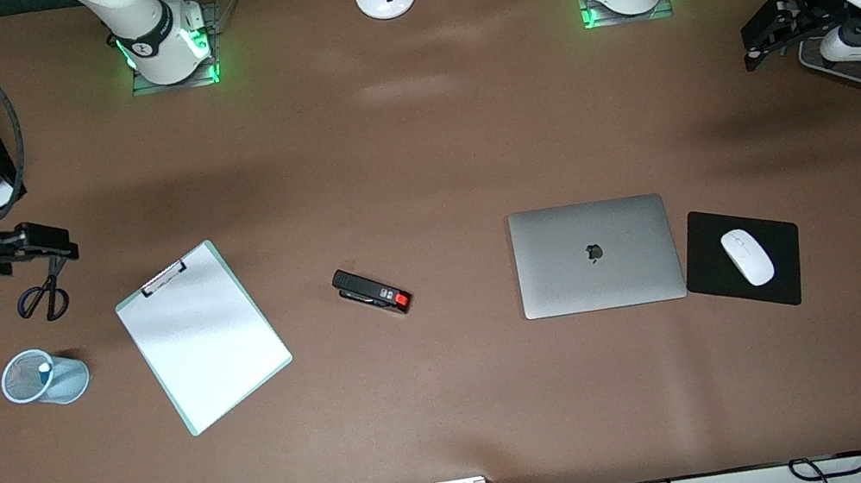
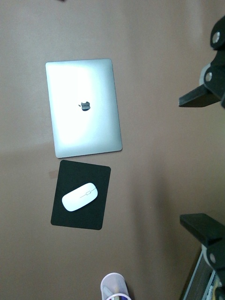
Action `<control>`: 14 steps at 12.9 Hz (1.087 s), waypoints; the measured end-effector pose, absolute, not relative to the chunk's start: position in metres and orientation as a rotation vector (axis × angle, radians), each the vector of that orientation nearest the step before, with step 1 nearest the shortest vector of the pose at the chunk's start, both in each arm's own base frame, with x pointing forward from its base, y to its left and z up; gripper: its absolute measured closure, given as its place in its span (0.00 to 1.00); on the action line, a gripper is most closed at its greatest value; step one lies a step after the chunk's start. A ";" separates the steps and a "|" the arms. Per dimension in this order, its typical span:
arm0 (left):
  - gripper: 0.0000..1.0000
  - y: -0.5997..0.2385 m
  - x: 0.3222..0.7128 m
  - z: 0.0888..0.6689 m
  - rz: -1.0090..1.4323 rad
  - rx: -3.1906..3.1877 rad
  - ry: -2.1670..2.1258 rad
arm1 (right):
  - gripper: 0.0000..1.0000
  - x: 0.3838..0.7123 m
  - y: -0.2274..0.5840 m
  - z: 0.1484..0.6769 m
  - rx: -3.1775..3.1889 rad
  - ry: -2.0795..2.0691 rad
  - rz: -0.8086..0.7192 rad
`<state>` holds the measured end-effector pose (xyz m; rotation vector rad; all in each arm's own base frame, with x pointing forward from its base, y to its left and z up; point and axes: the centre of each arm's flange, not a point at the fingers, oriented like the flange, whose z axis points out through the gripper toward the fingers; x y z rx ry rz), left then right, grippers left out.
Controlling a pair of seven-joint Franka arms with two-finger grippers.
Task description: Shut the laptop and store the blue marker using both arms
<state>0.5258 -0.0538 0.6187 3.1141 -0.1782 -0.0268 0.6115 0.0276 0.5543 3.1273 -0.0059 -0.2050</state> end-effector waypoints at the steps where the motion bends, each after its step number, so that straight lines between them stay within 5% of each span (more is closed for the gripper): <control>1: 0.00 -0.054 0.526 0.619 -0.027 3.114 -0.178 | 0.00 0.610 0.024 0.559 3.108 -0.038 -0.192; 14: 0.00 -0.054 0.526 0.615 -0.039 3.114 -0.179 | 0.00 0.558 -0.022 0.588 3.126 0.079 -0.084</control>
